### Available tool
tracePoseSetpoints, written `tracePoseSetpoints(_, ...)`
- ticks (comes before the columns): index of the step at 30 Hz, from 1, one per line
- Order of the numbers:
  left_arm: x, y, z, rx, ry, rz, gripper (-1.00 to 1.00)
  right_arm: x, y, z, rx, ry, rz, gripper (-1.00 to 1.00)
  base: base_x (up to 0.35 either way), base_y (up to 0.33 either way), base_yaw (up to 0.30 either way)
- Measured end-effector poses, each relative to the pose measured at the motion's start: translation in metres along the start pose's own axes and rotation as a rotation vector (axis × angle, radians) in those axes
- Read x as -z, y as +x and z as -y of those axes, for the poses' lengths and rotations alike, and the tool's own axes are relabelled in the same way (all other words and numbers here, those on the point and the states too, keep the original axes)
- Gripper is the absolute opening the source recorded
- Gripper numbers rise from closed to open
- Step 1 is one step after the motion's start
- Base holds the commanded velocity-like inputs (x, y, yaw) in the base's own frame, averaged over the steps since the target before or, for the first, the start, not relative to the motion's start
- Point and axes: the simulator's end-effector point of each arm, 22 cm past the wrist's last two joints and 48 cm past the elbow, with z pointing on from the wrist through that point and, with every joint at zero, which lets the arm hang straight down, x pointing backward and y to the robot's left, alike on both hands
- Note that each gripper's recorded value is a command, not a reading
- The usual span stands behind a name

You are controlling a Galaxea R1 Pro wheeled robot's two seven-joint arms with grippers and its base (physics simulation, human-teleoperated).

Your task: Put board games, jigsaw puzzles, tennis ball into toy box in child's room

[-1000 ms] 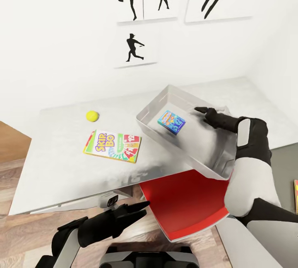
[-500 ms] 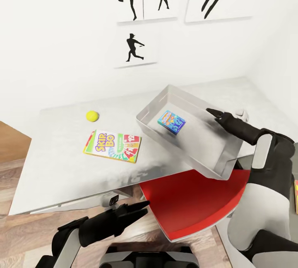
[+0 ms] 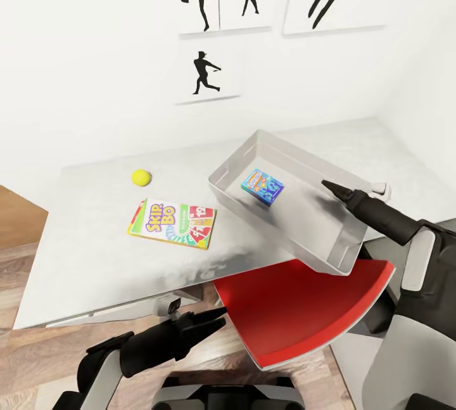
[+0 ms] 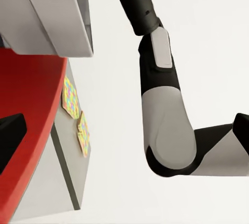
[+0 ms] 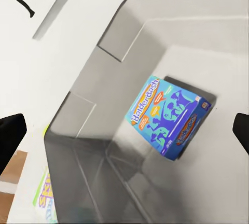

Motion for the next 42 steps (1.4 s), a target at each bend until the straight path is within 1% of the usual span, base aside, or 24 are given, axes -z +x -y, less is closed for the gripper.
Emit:
tracePoseSetpoints(3,0.001,0.0,-0.002,0.0,-0.008,0.0,1.0,0.002,0.001,-0.004,0.006,-0.017,-0.004,1.0,0.0,0.0,0.0)
tracePoseSetpoints(12,0.002,0.0,-0.005,-0.001,-0.023,0.001,1.0,0.005,0.002,-0.01,0.017,-0.041,-0.007,1.0,0.0,0.0,0.0)
tracePoseSetpoints(13,0.001,-0.006,-0.001,-0.008,-0.011,0.012,1.0,0.005,-0.003,-0.015,0.016,-0.055,0.006,1.0,0.0,0.0,0.0)
tracePoseSetpoints(16,0.0,-0.021,0.006,-0.036,0.006,0.035,1.0,0.005,-0.014,-0.023,0.038,-0.067,0.027,1.0,0.0,0.0,0.0)
tracePoseSetpoints(18,-0.002,-0.027,0.011,-0.056,0.015,0.036,1.0,0.005,-0.022,-0.028,0.054,-0.074,0.04,1.0,0.0,0.0,0.0)
tracePoseSetpoints(23,-0.006,-0.036,0.014,-0.08,0.024,0.035,1.0,0.005,-0.039,-0.041,0.089,-0.09,0.069,1.0,0.0,0.0,0.0)
tracePoseSetpoints(25,-0.006,-0.036,0.014,-0.081,0.024,0.035,1.0,0.004,-0.043,-0.044,0.094,-0.095,0.076,1.0,0.0,0.0,0.0)
tracePoseSetpoints(42,-0.006,-0.036,0.014,-0.08,0.024,0.035,1.0,0.004,-0.043,-0.044,0.094,-0.095,0.076,1.0,0.0,0.0,0.0)
